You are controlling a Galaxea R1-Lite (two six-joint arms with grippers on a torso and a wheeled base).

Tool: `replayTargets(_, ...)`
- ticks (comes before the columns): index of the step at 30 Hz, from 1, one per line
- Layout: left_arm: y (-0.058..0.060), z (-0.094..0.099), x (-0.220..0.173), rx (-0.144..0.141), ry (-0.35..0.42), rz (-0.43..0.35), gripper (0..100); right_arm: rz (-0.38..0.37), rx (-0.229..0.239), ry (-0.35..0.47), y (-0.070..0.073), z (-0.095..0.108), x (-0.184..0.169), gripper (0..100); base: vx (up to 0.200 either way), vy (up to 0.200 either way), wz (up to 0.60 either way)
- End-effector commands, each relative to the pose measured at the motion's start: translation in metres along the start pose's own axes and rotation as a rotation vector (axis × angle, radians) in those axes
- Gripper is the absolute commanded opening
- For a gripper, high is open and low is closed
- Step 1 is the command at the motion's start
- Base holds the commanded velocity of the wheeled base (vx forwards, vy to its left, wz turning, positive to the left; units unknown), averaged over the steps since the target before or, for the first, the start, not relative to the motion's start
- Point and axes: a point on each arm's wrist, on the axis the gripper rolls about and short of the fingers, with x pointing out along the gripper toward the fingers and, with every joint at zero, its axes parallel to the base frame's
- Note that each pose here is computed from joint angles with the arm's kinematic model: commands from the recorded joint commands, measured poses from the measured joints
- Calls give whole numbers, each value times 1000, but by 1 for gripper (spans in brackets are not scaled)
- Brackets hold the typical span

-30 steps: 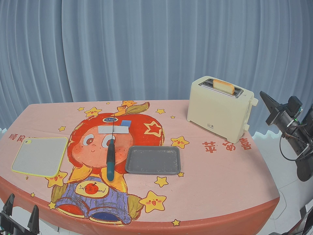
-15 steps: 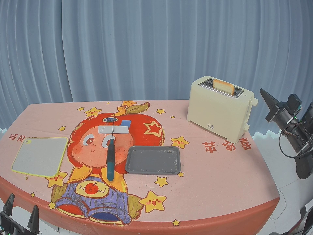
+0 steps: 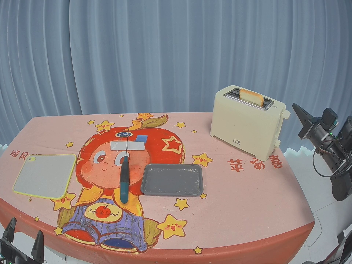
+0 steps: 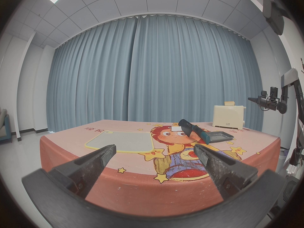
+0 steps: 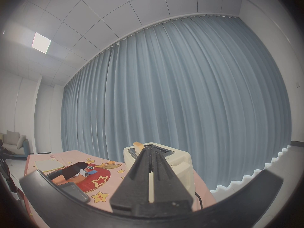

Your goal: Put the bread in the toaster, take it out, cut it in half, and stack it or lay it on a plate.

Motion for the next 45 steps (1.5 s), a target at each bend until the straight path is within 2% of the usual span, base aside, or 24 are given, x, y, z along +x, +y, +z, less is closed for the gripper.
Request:
replayTargets(1, 0, -5, 1, 0, 16, 2, 100, -6, 1, 16, -3, -6, 2, 0, 0, 0, 0)
replayTargets(11, 0, -5, 1, 0, 16, 2, 100, -22, 6, 48, -10, -16, 4, 0, 0, 0, 0)
replayTargets(23, 0, -5, 1, 0, 16, 2, 100, -45, 5, 49, -18, -20, 11, 0, 0, 0, 0)
replayTargets(36, 0, -5, 1, 0, 16, 2, 100, -77, 13, 98, -29, -37, 15, 0, 0, 0, 0)
replayTargets(45, 0, -5, 1, 0, 16, 2, 100, -79, 15, 105, -30, -39, 15, 0, 0, 0, 0)
